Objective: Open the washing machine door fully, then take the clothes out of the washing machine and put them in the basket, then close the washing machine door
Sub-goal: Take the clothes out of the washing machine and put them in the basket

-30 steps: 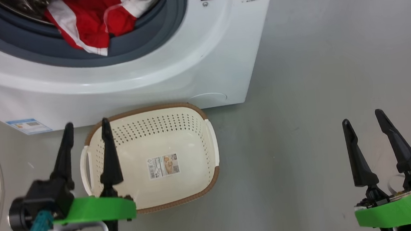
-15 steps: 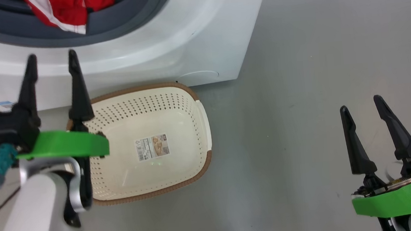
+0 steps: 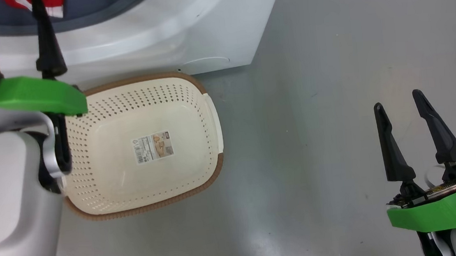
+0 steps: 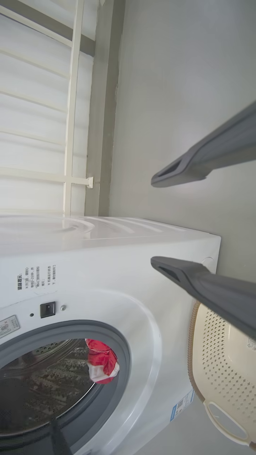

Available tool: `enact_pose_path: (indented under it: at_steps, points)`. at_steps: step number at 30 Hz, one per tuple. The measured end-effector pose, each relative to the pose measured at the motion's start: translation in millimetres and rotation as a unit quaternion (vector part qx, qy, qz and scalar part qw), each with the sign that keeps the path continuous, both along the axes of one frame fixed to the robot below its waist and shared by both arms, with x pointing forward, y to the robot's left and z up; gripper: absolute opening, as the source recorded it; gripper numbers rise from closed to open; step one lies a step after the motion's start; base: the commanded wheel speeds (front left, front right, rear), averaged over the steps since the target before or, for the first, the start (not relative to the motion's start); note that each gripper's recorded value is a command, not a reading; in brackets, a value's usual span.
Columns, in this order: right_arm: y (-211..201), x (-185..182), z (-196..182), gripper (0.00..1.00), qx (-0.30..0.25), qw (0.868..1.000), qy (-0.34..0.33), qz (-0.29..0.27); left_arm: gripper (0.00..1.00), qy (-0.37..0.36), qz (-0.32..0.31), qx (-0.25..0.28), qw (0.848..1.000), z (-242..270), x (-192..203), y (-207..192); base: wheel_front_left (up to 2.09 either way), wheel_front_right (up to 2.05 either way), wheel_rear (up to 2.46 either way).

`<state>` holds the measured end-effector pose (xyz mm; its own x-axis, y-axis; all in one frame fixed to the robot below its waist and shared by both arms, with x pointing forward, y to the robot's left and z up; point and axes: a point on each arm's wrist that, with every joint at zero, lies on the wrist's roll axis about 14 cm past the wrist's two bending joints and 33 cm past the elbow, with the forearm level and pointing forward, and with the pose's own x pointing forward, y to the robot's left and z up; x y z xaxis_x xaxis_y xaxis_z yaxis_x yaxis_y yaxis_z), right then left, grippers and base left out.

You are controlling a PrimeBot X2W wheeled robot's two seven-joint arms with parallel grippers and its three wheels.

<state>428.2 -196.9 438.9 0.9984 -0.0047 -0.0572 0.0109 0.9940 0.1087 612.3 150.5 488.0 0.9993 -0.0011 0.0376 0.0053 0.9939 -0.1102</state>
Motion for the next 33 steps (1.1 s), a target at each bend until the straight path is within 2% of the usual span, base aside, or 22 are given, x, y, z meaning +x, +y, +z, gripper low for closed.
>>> enact_pose_path:
  at_steps: [21, 33]
  points:
    - [-7.6, 10.7, -24.9, 1.0, -0.017, 0.999, 0.027, -0.005, 1.0, 0.039, 0.013, 0.012, 0.999, -30.3, 78.1, -3.8, 0.0, 0.0, 0.0]
    - [-13.9, 3.9, -33.7, 1.0, -0.034, 0.998, 0.046, -0.011, 1.0, 0.086, 0.029, 0.029, 0.995, -62.7, 98.9, 3.3, 0.0, 0.0, 0.0]
